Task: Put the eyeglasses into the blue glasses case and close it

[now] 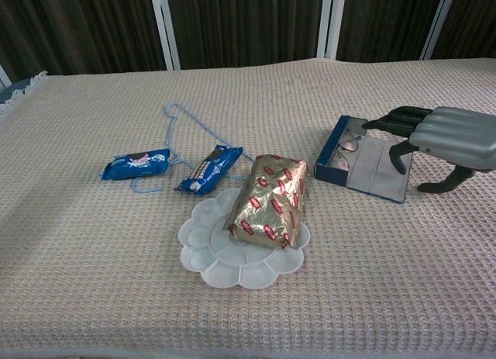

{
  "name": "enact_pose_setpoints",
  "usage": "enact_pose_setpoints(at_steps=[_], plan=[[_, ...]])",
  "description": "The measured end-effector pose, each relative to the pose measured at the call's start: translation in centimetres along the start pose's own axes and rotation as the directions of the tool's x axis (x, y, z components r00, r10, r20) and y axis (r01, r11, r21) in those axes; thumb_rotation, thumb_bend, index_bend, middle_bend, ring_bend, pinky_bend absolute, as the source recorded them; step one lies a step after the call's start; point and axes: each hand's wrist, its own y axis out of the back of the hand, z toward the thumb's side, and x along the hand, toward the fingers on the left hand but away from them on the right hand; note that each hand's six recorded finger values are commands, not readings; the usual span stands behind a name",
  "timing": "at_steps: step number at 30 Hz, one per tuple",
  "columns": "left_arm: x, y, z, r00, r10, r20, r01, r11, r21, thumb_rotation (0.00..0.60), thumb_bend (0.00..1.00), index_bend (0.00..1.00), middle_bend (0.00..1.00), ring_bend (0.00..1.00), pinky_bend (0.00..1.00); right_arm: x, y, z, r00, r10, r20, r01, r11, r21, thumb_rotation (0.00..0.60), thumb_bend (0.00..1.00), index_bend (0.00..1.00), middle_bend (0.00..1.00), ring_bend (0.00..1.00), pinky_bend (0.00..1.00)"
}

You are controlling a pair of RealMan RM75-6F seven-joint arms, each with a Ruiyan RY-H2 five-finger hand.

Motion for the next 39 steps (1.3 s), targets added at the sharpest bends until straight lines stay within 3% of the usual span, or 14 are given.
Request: enact_pose_setpoints(at_steps=[19, 39], plan=[[0.0, 0.1, 0.0, 1.000, 0.002, 0.000, -0.002, 1.000, 0.017, 0.600, 0.42, 0.00, 0.00, 0.00, 0.09, -1.5, 0.0, 0.0, 1.000, 0.026, -0.012, -0.025, 0.994, 0.106, 0.600, 0.40, 0.62, 0.07, 0.00, 0.00], [-0.1, 0.0, 0.1, 1.000, 0.008, -0.001, -0.008, 1.000, 0.030, 0.600, 0.42, 0.00, 0.00, 0.00, 0.09, -1.6, -0.3, 0.7, 0.998, -0.016, 0.055, 0.011, 0.995, 0.095, 0.600, 0.40, 0.53, 0.07, 0.00, 0.00]])
